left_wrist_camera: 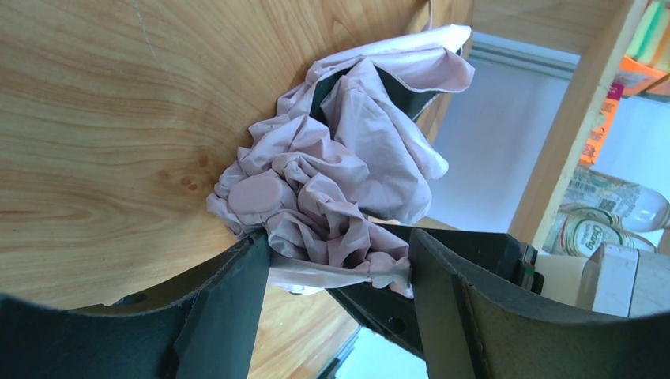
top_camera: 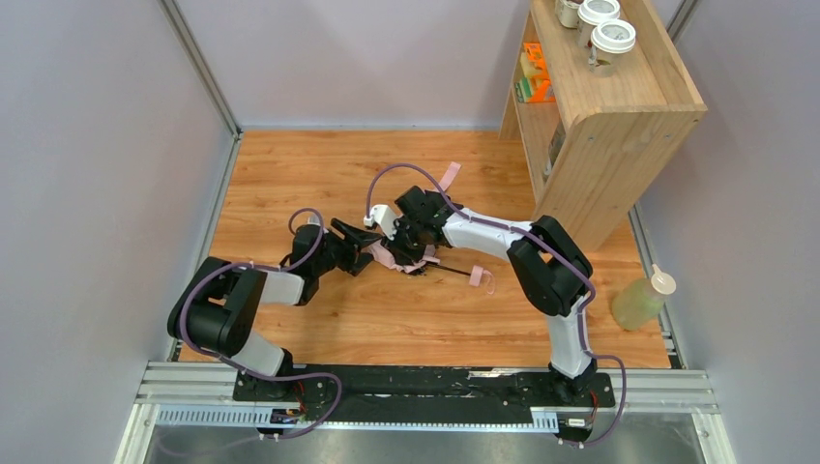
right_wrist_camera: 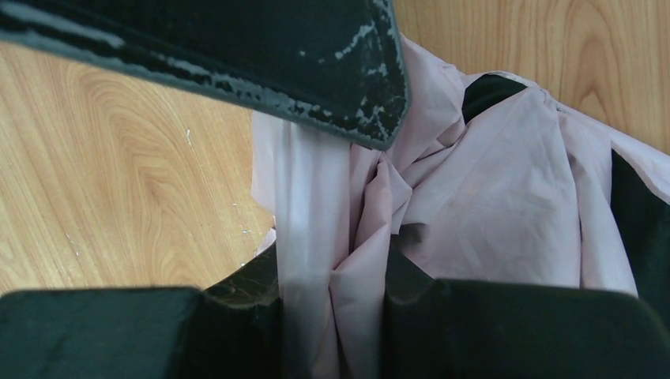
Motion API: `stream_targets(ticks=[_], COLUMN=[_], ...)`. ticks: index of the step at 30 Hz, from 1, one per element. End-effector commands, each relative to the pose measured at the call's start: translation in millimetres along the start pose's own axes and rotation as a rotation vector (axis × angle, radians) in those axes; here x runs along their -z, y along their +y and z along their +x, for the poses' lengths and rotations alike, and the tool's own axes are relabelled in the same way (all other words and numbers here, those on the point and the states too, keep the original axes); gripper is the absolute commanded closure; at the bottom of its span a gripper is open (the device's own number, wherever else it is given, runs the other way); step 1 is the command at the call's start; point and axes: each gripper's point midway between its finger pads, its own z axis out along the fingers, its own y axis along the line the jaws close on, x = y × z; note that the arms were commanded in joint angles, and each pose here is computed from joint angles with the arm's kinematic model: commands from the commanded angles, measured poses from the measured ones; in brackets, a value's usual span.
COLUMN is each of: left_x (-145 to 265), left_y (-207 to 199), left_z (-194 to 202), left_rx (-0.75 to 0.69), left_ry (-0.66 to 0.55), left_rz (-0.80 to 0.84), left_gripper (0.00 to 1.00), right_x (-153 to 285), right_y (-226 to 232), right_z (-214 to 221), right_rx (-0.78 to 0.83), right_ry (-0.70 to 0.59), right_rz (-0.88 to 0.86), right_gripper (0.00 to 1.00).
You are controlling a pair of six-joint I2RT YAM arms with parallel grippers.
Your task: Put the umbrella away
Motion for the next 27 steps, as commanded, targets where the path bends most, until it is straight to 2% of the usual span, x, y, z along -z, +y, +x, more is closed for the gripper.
stream_targets(ticks=[1,5,9,11,12,13,14,16,17,20,21,22,23,24,27], left_x=[-9,-5,-10,-13,-14,-13,-11,-11,-10,-15,-14,-9,-4,7,26], left_y=[21,70,100,112,111,109,111,110,114,94,87,66,54,40,14], left_z=[4,-3,-5,0,0,-2,-6,-11,-12,-13,-14,-16,-18,-20,-21], left_rx=[-0.001,0.0,-0.009,-0.043,-0.076,-0.084,-0.086,-0.104,-0.133,-0.219,-0.267,-0.311,-0.345,-0.368,-0.376], left_ry=[-0.029,-0.066,-0.07,-0.02,-0.007,-0.017,-0.041,-0.04,-0.025,0.04,0.039,0.003,-0.021,-0.041,-0.065], left_rz=[-0.136,-0.389,-0.47,-0.498,-0.486,-0.483,-0.49,-0.488,-0.503,-0.444,-0.408,-0.303,-0.254,-0.228,-0.217], left_gripper=[0.27,0.27,0.3,0.38,0.49,0.54,0.67,0.76,0.77,0.72,0.63,0.54,0.36,0.27,0.26], right_x=[-23,-21,-23,-24,-24,-24,-24,-22,-22,-23,-22,-22,-21,-21,-21], right_y=[71,69,72,77,79,80,82,85,87,88,87,87,86,83,84], right_z=[94,88,78,72,69,67,66,63,64,68,68,69,69,69,66], right_rx=[-0.191,-0.178,-0.173,-0.173,-0.172,-0.174,-0.174,-0.196,-0.212,-0.258,-0.277,-0.304,-0.332,-0.355,-0.421], right_ry=[0.296,0.275,0.237,0.218,0.212,0.21,0.205,0.189,0.182,0.176,0.17,0.166,0.156,0.15,0.137], right_rz=[-0.243,-0.23,-0.272,-0.31,-0.326,-0.338,-0.352,-0.395,-0.421,-0.463,-0.479,-0.494,-0.501,-0.499,-0.518], right_gripper=[1.0,1.0,1.0,1.0,1.0,1.0,1.0,1.0,1.0,1.0,1.0,1.0,1.0,1.0,1.0])
